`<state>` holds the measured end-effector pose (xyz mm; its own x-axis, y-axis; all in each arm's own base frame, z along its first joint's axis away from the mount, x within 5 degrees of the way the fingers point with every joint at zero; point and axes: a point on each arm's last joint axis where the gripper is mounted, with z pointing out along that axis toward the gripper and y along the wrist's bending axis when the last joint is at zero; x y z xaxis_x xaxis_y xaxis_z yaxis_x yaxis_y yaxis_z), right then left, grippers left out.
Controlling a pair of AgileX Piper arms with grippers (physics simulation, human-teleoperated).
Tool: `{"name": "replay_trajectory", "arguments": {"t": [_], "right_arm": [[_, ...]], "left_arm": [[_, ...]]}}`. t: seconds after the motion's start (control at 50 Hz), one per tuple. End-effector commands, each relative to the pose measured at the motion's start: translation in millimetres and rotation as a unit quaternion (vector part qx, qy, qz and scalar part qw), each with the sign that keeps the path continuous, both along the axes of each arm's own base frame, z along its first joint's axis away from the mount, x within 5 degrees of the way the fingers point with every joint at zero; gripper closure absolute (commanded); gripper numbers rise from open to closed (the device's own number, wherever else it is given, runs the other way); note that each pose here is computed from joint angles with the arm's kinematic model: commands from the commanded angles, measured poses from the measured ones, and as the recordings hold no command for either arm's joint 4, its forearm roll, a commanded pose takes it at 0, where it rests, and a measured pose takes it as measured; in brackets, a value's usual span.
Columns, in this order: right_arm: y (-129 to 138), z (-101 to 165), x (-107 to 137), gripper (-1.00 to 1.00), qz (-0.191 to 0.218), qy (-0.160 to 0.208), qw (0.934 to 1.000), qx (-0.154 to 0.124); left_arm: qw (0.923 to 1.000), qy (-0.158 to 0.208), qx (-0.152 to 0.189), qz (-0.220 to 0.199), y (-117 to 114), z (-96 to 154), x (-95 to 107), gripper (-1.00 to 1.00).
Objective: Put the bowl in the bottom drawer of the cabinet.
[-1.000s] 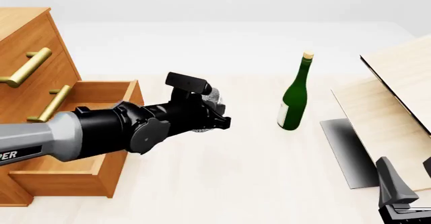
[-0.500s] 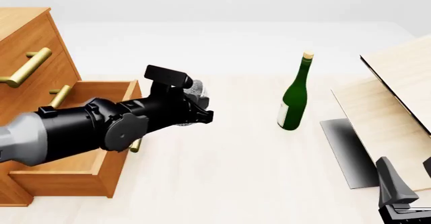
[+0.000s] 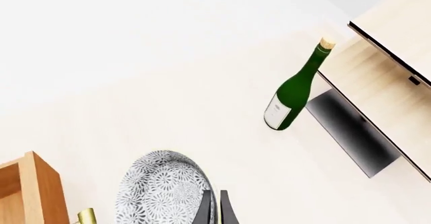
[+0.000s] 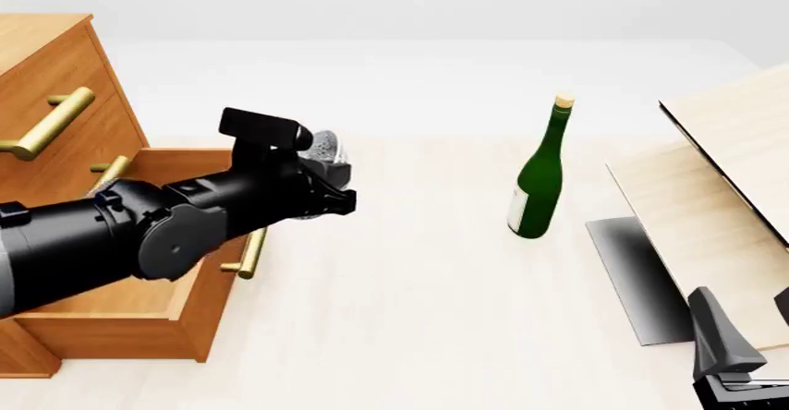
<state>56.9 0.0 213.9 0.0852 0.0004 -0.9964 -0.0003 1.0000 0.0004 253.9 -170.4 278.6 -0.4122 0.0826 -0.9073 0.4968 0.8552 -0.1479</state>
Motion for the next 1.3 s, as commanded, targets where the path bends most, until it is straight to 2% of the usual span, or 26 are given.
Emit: {"name": "replay_trajectory", "arguments": {"t": [0.02, 0.6, 0.82, 1.3], "right_arm": [[0.0, 0.0, 0.0, -1.0, 0.0, 0.0, 1.0, 0.0], [0.0, 0.0, 0.0, -1.0, 0.0, 0.0, 1.0, 0.0], [0.0, 0.0, 0.0, -1.0, 0.0, 0.0, 1.0, 0.0], [0.0, 0.0, 0.0, -1.0, 0.0, 0.0, 1.0, 0.0]], "left_arm": [[0.9997, -0.02, 0.011, 0.013, 17.3, 6.9, -2.6, 1.0], [0.9974, -0.026, 0.018, 0.064, 57.5, 10.1, -12.9, 1.0], [0.9944, -0.034, 0.017, 0.099, 80.0, 14.2, -18.9, 1.0], [0.9895, -0.041, 0.015, 0.138, 101.5, 14.5, -22.9, 1.0]]}}
